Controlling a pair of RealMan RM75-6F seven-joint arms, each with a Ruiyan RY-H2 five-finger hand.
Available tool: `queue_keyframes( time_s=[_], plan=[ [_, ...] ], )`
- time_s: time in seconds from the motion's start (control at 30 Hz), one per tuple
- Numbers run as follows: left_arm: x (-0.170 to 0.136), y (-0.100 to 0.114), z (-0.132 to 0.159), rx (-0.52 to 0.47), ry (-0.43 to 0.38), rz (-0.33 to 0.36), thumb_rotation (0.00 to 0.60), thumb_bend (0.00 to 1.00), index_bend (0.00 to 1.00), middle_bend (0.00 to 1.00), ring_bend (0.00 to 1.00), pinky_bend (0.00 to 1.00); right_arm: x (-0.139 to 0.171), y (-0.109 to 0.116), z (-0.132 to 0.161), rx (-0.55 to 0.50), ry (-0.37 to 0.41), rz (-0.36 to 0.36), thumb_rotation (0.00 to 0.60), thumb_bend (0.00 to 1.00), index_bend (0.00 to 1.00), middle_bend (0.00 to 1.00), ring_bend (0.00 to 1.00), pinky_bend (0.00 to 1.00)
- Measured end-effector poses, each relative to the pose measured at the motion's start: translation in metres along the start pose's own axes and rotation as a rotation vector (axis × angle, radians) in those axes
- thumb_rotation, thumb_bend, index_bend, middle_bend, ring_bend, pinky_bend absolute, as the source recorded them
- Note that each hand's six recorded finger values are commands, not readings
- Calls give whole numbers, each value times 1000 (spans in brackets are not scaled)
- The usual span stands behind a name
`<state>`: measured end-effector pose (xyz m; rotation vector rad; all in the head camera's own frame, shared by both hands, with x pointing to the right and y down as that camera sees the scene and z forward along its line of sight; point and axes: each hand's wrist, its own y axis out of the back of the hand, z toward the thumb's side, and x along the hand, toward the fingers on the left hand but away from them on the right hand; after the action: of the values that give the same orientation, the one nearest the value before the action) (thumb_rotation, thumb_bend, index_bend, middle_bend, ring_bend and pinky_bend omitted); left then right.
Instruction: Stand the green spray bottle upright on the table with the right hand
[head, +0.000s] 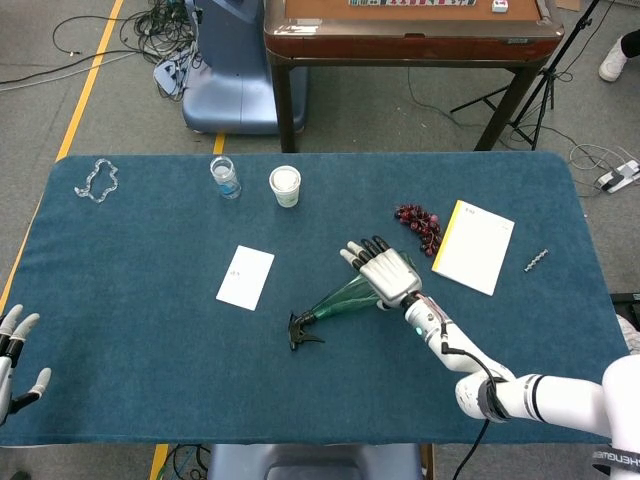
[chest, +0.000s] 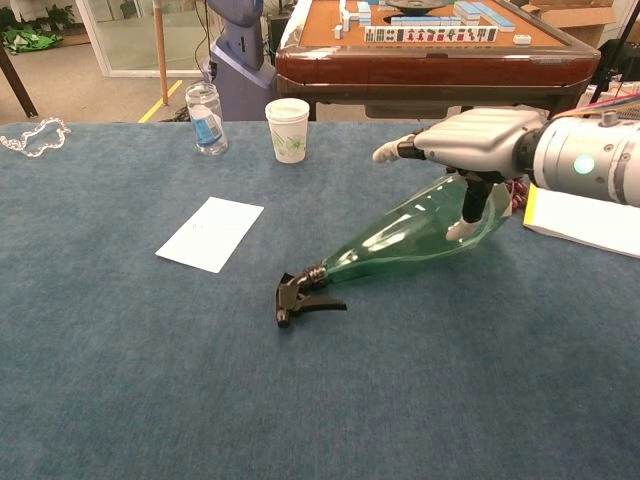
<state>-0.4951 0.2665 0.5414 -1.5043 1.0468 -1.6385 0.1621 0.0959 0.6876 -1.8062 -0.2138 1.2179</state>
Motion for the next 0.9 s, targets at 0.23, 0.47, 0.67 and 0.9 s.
queue_keyframes(
  time_s=[0.23, 0.47, 0.67, 0.9],
  plan=[
    [-1, 0, 1, -6, -8, 6, 600, 359, 109, 0, 0, 0, 4, 11, 44, -16, 123, -8, 600, 0, 13, 91, 40, 92],
    [-4, 0, -4, -6, 11, 5, 600, 360, 108, 0, 0, 0, -13, -2, 73, 38, 160, 13, 600, 17, 141, 150, 40, 91],
    [-5, -1, -8, -5, 19, 2, 600, 360, 108, 0, 0, 0, -27, -15, 80, 86, 145, 33, 600, 120, 234, 193, 40, 91],
    [-5, -2, -8, -8, 18, 0, 600, 360, 109, 0, 0, 0, -34, -21, 82, 125, 134, 32, 600, 209, 296, 207, 40, 91]
  ],
)
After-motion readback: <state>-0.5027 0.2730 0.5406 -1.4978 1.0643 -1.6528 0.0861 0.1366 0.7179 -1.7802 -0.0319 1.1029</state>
